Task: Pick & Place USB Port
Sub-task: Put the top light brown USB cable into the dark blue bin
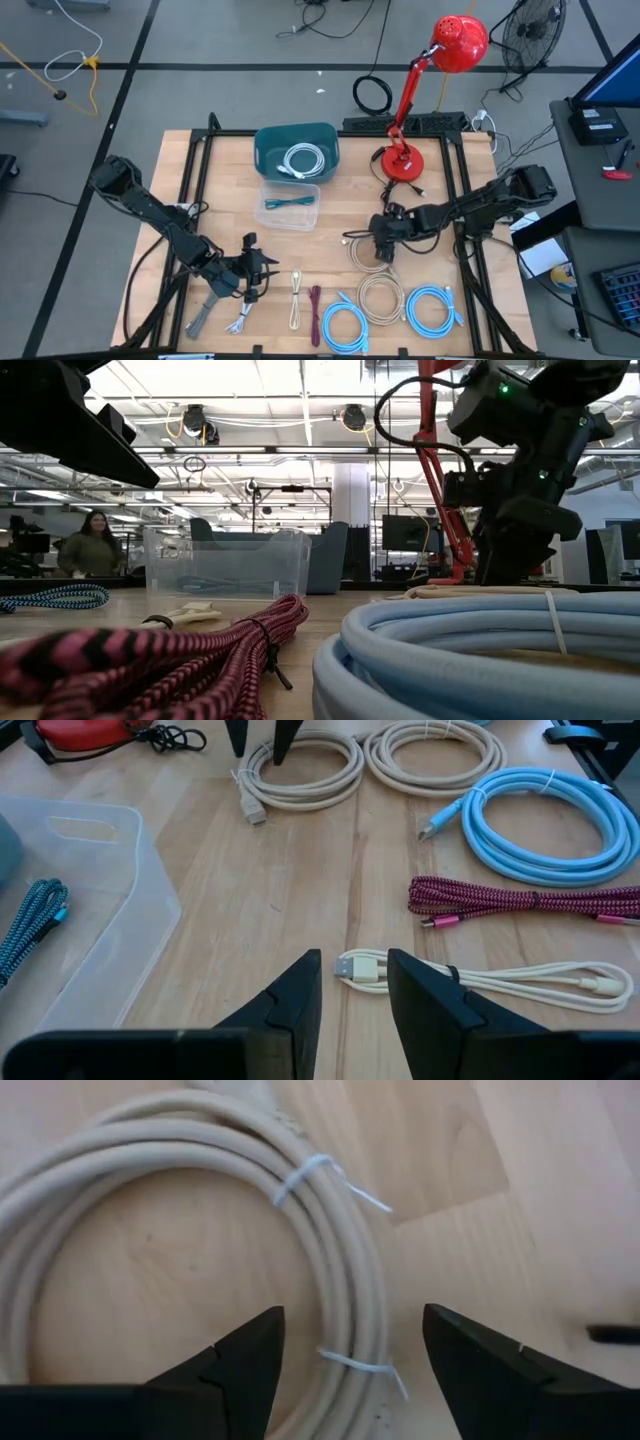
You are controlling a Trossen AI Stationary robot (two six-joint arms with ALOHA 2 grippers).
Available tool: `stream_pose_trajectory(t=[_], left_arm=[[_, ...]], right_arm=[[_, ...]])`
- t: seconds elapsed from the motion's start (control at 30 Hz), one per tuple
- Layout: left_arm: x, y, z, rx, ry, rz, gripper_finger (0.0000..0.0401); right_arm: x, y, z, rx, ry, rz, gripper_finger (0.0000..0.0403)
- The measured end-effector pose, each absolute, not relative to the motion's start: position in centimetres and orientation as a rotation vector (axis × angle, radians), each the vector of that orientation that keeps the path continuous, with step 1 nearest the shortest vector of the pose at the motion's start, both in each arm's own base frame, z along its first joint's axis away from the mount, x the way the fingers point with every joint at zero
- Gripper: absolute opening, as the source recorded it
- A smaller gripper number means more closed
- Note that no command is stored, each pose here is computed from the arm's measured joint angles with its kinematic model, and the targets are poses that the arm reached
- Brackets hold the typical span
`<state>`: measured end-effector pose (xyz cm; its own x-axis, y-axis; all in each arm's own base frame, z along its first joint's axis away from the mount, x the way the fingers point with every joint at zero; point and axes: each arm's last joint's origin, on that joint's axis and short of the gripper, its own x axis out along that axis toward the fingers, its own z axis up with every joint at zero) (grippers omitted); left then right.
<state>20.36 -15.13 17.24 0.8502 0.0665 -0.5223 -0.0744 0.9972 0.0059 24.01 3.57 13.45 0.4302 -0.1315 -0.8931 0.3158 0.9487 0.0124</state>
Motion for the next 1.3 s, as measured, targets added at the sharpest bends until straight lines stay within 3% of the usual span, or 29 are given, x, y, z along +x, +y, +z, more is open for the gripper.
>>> stream_pose_trajectory(t=[0.17,0.5,0.83,1.3], left_arm=[[20.4,-15.1,17.2,-0.015,0.549,0.074,0.012],[20.4,-15.1,17.3,-0.014,0.545,0.08,0.012],[20.4,-15.1,17.3,-0.014,0.545,0.08,0.012],[20.4,-15.1,17.3,-0.019,0.546,0.078,0.012]], right_arm=[[23.5,3.5,12.7,0.217,1.074,-0.302,0.0178],[24.8,3.5,13.3,0.249,0.92,-0.296,0.0037],[28.6,2.0,18.0,0.232,0.699,-0.388,0.0038],[33.3,-5.3,29.6,0.016,0.379,-0.576,0.0035]])
